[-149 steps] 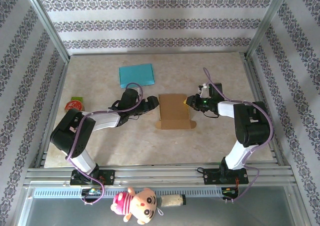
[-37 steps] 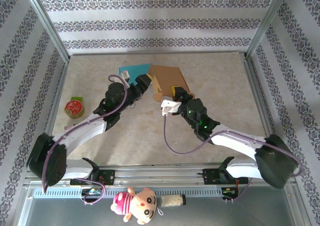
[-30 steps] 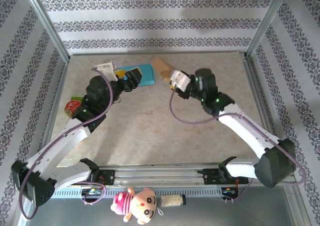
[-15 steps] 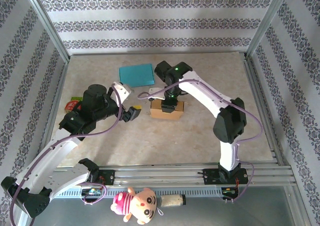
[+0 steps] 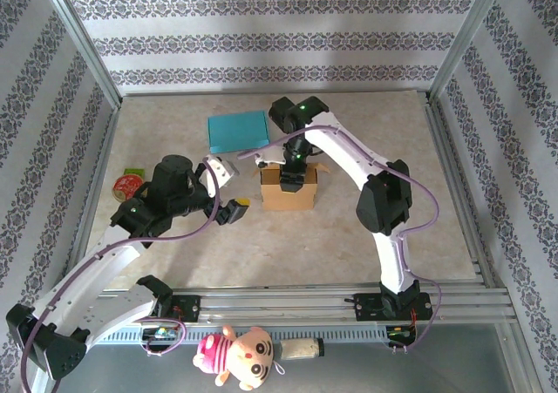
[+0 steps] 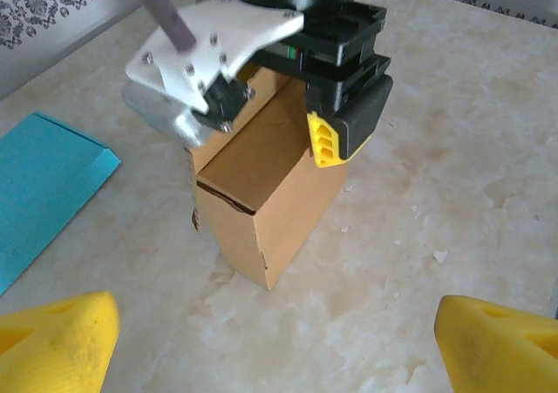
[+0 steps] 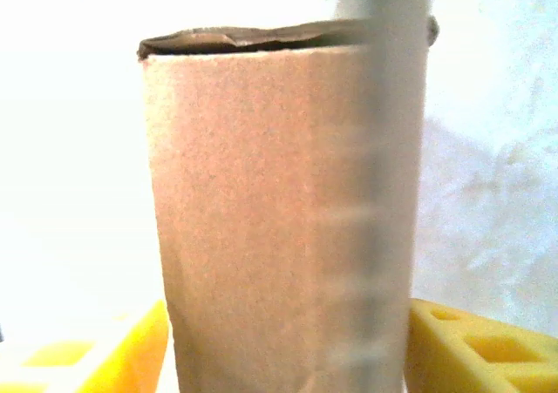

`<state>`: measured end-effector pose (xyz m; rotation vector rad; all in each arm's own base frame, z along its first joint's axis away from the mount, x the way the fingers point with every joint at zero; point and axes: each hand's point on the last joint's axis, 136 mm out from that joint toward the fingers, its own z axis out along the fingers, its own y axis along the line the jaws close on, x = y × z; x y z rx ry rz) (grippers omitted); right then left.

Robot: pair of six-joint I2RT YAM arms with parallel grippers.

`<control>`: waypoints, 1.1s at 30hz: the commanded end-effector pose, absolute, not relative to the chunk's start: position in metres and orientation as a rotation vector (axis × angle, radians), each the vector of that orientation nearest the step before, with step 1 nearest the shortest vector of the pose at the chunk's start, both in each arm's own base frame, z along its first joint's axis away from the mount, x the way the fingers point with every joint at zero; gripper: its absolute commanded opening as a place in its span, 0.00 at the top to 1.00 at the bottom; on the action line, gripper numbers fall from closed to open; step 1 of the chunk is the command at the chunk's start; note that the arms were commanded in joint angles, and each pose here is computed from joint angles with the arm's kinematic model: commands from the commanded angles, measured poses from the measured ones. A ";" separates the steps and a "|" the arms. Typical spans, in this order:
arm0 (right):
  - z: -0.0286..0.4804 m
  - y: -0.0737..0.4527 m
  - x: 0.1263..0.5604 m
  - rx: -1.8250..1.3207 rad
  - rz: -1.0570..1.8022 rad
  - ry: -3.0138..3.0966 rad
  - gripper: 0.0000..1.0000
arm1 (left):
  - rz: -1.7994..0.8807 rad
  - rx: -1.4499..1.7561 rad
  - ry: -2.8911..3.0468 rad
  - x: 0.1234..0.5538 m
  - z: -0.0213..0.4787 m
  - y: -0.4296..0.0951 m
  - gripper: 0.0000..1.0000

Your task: Fold the paper box

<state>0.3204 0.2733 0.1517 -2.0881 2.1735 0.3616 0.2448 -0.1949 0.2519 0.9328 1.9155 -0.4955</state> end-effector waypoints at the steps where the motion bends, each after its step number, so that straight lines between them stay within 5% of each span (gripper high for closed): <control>1: 0.173 0.283 0.324 -2.066 0.407 2.089 0.27 | -0.518 0.831 1.853 0.258 0.269 -0.197 0.06; 12: 0.232 0.298 0.331 -1.818 0.592 2.022 0.21 | -0.489 0.735 1.922 0.275 0.270 -0.193 0.02; 22: 0.313 0.234 0.355 -0.733 0.934 2.017 0.16 | -0.450 0.442 2.053 0.321 0.274 -0.182 0.03; 27: 0.284 0.181 0.352 -0.325 1.105 2.100 0.16 | -0.771 0.348 2.169 0.335 0.263 -0.189 0.03; 33: 0.239 0.169 0.334 -0.311 1.069 2.233 0.17 | -0.910 0.345 2.179 0.340 0.260 -0.193 0.03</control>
